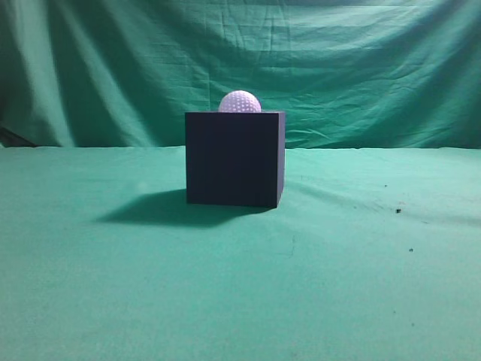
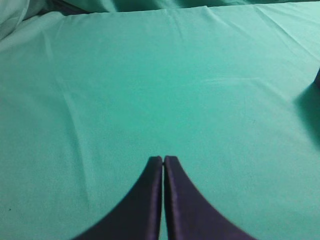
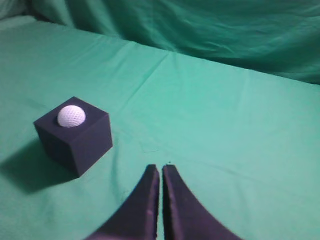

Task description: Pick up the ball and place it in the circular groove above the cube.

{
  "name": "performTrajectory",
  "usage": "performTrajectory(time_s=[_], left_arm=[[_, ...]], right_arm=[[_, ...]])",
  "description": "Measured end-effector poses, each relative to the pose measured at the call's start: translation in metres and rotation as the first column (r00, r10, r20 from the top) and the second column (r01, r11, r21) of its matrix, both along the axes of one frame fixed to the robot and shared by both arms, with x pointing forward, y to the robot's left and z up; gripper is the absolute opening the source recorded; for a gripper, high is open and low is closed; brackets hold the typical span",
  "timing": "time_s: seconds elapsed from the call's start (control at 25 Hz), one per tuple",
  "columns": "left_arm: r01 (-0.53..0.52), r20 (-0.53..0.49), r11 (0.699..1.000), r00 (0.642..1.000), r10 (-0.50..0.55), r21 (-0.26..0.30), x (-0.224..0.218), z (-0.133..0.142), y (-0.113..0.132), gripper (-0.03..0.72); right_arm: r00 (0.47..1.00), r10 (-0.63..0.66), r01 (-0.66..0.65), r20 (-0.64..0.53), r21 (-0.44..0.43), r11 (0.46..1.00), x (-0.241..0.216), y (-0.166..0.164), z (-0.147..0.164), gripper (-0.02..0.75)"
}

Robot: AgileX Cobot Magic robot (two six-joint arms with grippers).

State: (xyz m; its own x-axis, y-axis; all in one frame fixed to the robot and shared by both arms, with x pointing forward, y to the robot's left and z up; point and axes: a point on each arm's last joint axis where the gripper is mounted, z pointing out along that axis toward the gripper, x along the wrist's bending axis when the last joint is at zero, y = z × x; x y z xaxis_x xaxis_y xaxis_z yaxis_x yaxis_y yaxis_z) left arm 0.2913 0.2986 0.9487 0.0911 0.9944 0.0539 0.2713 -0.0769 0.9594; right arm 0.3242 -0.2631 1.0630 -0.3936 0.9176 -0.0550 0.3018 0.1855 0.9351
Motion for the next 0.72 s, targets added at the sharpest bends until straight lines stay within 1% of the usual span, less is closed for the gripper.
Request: performTrajectory(time_s=[0.2, 0.32, 0.44, 0.56, 0.64, 0.72], left_arm=[[0.000, 0.000, 1.000, 1.000, 0.000, 0.000, 0.000, 0.000, 0.000, 0.000], [0.000, 0.000, 1.000, 1.000, 0.000, 0.000, 0.000, 0.000, 0.000, 0.000], [0.000, 0.000, 1.000, 1.000, 0.000, 0.000, 0.000, 0.000, 0.000, 0.000], [0.000, 0.000, 1.000, 1.000, 0.000, 0.000, 0.000, 0.000, 0.000, 0.000], [0.000, 0.000, 1.000, 1.000, 0.000, 0.000, 0.000, 0.000, 0.000, 0.000], [0.000, 0.000, 1.000, 1.000, 0.000, 0.000, 0.000, 0.000, 0.000, 0.000]], right_arm=[[0.987, -0.154, 0.150, 0.050, 0.077, 0.986, -0.015, -0.019, -0.042, 0.000], [0.966, -0.246, 0.234, 0.078, 0.135, 0.963, -0.024, -0.026, -0.060, 0.000], [0.946, -0.314, 0.296, 0.080, 0.180, 0.938, -0.029, -0.030, -0.079, 0.000], [0.934, -0.351, 0.332, 0.062, 0.211, 0.920, -0.032, -0.032, -0.098, 0.000], [0.933, -0.357, 0.341, 0.040, 0.215, 0.915, -0.031, -0.032, -0.109, 0.000], [0.932, -0.361, 0.347, 0.028, 0.216, 0.913, -0.032, -0.032, -0.112, 0.000]])
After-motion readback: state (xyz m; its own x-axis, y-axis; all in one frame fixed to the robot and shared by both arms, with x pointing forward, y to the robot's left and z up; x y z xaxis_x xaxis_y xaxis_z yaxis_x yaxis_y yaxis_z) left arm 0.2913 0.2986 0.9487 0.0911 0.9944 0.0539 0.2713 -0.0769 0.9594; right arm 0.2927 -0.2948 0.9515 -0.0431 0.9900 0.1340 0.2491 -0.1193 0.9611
